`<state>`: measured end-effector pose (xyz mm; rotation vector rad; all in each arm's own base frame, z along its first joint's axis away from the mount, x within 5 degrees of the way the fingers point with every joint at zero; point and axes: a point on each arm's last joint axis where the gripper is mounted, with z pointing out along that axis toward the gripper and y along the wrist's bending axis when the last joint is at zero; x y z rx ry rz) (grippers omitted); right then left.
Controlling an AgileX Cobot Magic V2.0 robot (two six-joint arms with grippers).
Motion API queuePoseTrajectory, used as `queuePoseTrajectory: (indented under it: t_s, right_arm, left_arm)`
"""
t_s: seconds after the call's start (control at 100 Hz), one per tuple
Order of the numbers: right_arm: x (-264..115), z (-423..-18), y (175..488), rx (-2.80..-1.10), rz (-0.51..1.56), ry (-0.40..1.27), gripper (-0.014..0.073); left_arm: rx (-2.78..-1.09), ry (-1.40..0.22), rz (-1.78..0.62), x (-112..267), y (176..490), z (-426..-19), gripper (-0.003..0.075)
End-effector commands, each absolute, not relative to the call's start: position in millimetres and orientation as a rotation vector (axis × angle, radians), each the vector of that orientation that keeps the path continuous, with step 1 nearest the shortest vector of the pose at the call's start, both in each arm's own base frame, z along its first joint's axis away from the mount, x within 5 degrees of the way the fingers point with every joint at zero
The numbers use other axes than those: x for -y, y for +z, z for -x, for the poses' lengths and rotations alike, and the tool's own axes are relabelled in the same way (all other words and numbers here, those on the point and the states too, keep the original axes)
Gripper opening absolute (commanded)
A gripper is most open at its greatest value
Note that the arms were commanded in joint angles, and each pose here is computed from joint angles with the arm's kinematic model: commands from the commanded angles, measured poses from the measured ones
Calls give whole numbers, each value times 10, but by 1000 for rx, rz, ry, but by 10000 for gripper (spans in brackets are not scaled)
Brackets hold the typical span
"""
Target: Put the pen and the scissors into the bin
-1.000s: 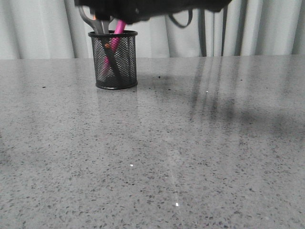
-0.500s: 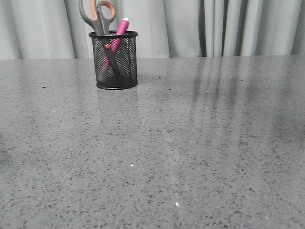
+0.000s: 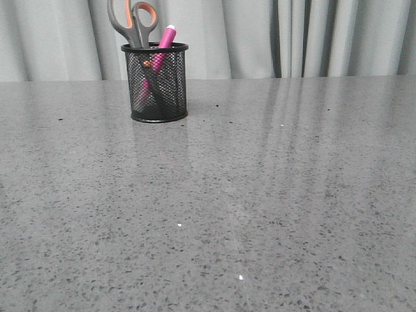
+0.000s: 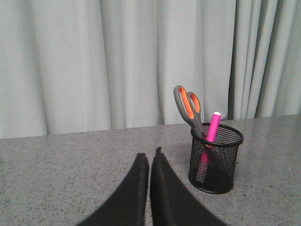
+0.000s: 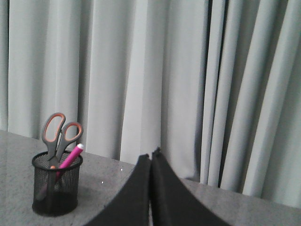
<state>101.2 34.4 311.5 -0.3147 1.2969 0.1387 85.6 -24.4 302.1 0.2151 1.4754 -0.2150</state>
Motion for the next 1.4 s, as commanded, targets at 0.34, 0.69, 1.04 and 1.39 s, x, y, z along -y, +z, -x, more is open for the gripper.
queuePoseTrajectory:
  t_s: [0.34, 0.69, 1.04, 1.39]
  right_arm:
    - [-123, -468, 2587, -1217, 204, 231, -69]
    - [-190, -630, 2508, -1366, 242, 223, -69]
    - [-190, -630, 2508, -1366, 242, 223, -69]
    - [-190, -630, 2508, -1366, 242, 223, -69]
  left_arm:
    - [-1322, -201, -120, 81, 2756, -540, -20]
    - [-1325, -204, -121, 83, 2754, -540, -19]
    - [-1325, -204, -121, 83, 2754, -540, -19]
    - [-1325, -204, -121, 83, 2754, -540, -19]
